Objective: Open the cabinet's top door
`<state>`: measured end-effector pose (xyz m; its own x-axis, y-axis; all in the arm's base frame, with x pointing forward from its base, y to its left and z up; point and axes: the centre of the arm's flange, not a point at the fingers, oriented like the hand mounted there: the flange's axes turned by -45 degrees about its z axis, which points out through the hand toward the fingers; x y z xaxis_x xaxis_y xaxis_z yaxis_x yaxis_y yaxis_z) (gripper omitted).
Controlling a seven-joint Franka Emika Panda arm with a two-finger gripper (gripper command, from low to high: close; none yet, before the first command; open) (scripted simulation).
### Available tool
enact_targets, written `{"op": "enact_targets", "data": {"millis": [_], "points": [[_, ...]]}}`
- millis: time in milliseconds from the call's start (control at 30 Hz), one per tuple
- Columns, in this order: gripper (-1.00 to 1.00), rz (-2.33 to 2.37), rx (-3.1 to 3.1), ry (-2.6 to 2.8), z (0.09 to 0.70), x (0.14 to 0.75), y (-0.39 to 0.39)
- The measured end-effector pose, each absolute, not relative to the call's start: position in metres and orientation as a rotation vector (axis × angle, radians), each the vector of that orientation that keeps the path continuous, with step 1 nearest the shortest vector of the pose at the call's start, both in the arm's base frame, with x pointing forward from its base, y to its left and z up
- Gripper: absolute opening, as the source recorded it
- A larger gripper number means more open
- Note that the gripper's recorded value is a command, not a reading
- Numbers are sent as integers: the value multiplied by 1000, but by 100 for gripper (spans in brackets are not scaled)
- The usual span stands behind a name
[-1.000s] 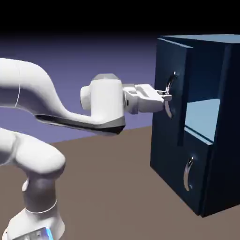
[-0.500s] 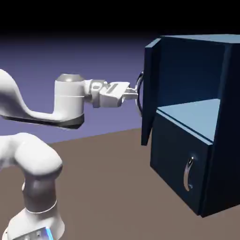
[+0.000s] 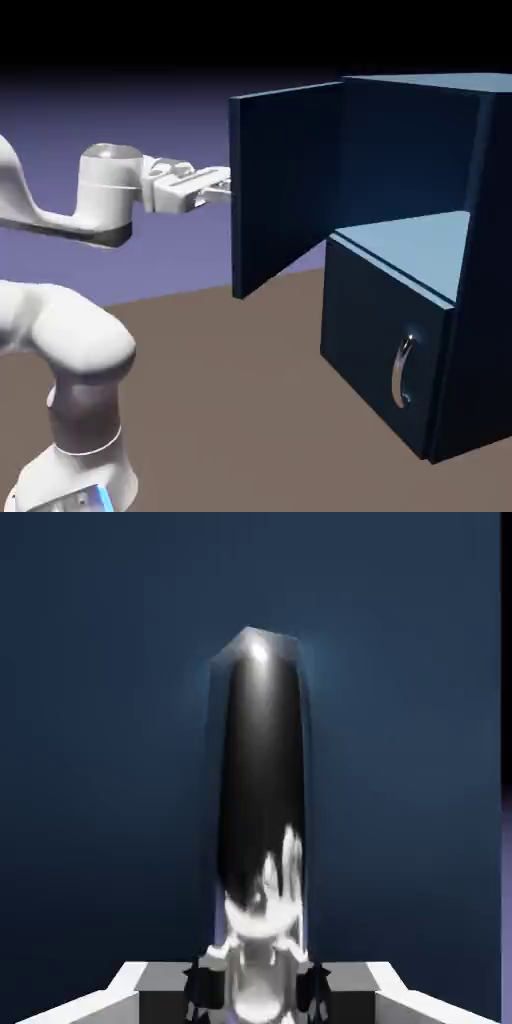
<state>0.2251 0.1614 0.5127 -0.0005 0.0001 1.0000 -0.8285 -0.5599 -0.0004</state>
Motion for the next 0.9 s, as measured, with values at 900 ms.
{"op": "enact_targets", "data": {"millis": [900], "points": [[-100, 1276, 1279, -1164, 513, 238, 341]]}}
